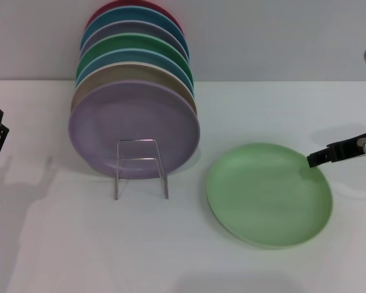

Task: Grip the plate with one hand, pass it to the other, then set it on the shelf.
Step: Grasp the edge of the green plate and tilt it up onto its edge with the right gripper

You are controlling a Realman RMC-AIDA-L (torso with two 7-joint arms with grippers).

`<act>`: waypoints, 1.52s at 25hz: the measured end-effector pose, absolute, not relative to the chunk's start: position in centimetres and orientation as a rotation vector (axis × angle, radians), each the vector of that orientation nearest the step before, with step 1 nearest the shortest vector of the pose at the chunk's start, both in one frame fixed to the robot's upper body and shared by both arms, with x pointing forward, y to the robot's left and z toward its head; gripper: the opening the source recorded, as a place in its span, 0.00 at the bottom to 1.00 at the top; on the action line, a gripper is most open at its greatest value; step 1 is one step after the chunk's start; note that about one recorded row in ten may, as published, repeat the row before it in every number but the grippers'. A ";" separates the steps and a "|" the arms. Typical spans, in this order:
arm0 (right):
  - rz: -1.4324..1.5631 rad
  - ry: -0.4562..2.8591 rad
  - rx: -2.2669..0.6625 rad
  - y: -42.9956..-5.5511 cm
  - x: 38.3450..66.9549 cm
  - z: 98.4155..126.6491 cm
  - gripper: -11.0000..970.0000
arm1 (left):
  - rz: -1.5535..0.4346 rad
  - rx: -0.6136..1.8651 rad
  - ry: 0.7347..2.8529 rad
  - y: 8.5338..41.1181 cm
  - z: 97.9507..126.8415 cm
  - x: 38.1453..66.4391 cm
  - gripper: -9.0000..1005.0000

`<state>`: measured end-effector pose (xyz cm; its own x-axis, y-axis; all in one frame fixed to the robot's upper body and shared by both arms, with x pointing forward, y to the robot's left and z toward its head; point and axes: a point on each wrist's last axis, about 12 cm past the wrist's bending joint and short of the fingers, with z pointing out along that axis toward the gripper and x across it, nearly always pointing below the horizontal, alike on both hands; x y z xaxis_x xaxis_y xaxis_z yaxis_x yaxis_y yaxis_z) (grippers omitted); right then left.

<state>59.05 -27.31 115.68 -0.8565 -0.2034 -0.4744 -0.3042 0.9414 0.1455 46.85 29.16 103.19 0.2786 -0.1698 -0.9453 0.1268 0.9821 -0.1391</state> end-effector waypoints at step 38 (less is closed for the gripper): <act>0.371 2.733 -0.137 -28.2 59.5 112.3 0.66 | -0.226 -0.016 1.263 28.7 103.4 47.0 0.84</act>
